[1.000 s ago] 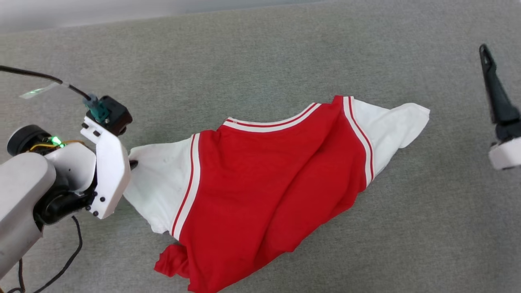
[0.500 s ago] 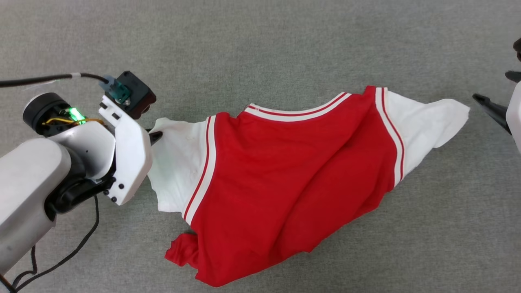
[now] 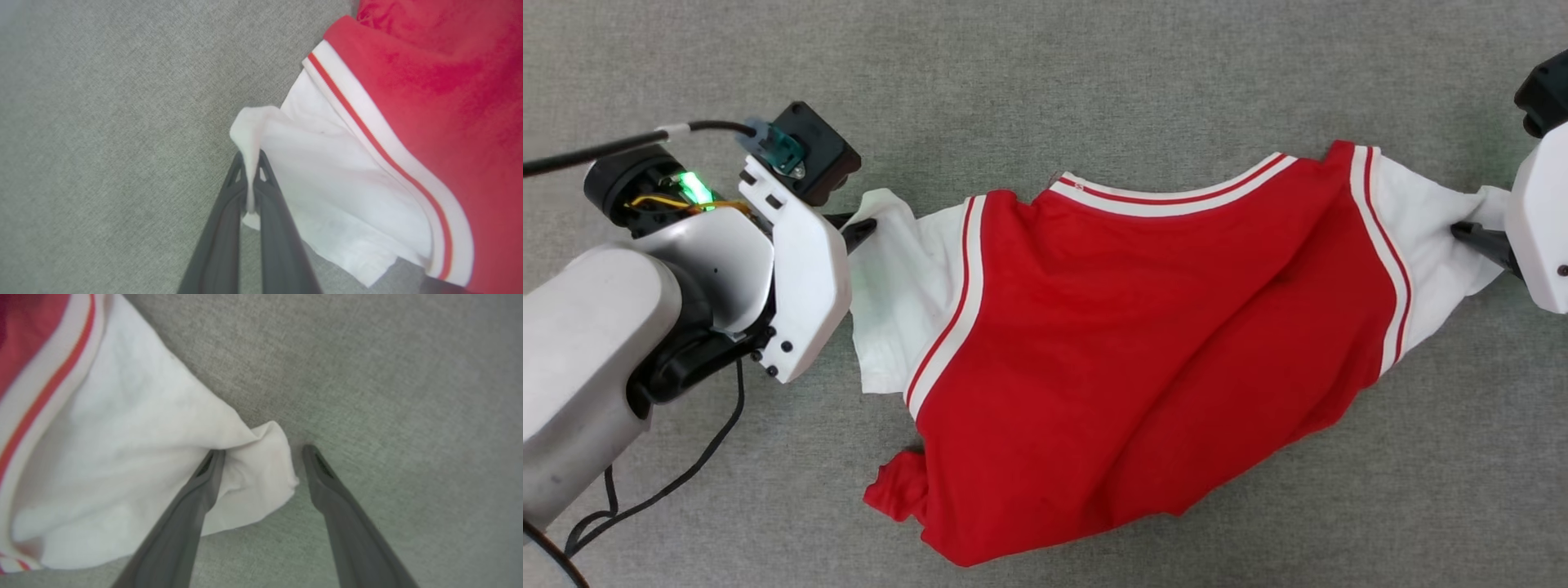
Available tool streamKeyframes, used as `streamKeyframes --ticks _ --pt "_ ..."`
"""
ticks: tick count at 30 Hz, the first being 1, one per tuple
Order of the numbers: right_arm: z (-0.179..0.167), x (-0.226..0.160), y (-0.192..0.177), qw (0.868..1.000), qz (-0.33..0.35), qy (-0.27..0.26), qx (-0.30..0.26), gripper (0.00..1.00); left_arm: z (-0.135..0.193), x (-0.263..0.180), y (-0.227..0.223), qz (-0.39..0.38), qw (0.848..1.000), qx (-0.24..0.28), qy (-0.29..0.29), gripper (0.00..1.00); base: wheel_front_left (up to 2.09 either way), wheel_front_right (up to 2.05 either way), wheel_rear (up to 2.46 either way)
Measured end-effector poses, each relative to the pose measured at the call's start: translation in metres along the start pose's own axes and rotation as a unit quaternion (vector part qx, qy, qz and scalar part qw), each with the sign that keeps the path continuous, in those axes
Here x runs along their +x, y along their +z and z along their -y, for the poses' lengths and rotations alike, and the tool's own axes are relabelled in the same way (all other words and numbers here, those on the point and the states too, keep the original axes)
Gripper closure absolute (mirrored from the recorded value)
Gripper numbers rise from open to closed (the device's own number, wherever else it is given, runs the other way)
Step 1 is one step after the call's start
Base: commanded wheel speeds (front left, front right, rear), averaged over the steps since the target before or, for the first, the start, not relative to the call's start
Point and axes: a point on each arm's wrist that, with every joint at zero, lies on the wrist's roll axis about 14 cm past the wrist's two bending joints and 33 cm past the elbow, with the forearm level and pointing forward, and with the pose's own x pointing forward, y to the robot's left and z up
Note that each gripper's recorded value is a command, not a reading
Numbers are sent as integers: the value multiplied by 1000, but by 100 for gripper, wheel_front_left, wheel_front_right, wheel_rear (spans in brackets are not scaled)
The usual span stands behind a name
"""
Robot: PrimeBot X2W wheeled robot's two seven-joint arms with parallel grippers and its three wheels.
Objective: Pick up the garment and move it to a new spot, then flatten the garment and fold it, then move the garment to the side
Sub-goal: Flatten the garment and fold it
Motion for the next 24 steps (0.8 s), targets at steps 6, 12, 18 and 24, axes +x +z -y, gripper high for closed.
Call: streamKeyframes --ticks 6,12,18,24 --pt "-1 4 -4 1000 -3 14 13 89 -2 1 -5 -4 1000 -3 1 100 0 0 0" --pt "1 -13 7 999 47 0 1 100 1 -9 6 18 1000 2 7 100 0 0 0" --pt "17 -70 42 985 165 -44 -17 100 -4 -44 44 93 995 17 35 100 0 0 0" --pt "32 -142 70 956 279 -88 -38 100 -12 -95 93 193 977 40 81 100 0 0 0"
